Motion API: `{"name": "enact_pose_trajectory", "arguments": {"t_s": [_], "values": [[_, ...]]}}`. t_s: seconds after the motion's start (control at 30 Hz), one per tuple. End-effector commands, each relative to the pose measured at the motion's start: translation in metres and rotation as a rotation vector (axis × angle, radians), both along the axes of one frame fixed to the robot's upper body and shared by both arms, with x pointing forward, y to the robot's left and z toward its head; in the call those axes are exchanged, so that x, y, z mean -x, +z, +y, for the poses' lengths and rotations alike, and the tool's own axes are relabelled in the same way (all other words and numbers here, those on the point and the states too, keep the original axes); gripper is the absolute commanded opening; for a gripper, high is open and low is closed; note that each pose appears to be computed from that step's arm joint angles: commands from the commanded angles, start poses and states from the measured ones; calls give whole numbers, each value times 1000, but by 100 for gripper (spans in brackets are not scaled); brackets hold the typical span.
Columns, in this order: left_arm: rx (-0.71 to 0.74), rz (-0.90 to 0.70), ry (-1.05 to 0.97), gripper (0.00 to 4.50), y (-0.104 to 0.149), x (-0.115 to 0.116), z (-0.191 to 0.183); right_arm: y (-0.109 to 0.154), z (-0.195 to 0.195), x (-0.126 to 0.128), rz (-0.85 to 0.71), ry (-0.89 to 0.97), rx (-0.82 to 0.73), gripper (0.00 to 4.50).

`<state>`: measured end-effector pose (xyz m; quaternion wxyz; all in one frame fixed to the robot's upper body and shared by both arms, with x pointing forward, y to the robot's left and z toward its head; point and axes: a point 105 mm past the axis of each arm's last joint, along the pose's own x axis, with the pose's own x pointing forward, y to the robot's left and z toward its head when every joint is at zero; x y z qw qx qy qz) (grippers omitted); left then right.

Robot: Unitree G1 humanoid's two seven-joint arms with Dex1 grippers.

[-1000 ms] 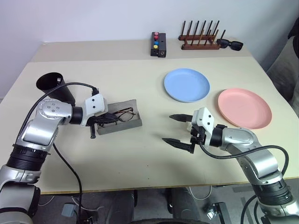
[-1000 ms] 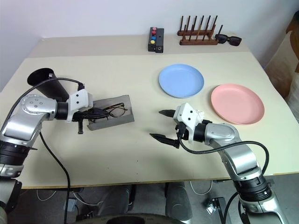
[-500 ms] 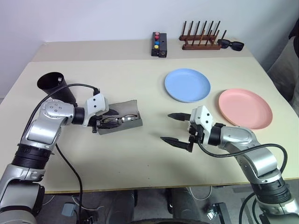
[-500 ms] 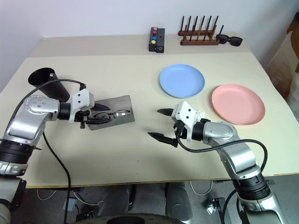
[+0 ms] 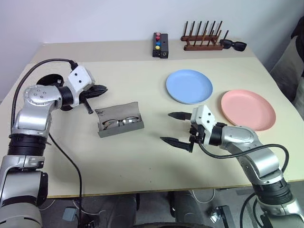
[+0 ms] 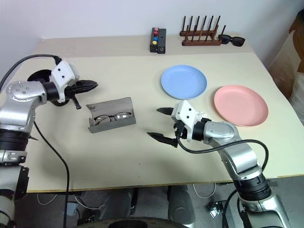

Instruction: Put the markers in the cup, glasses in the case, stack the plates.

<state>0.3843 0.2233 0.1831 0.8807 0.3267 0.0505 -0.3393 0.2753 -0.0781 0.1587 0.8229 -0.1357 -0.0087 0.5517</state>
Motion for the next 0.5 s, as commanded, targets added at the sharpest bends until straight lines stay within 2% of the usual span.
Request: {"name": "enact_pose_trajectory", "arguments": {"t_s": [0.03,0.13,0.23,0.5], "values": [[-22,10,-33,6,-13,3,-7,9,5,3,-49,16,-18,450],[20,56,-99,6,-22,11,-19,8,5,3,-48,17,-20,450],[82,128,-214,6,-28,29,-38,7,4,3,-47,16,-22,450],[61,222,-332,6,-40,57,-53,6,1,3,-45,13,-24,450]]}}
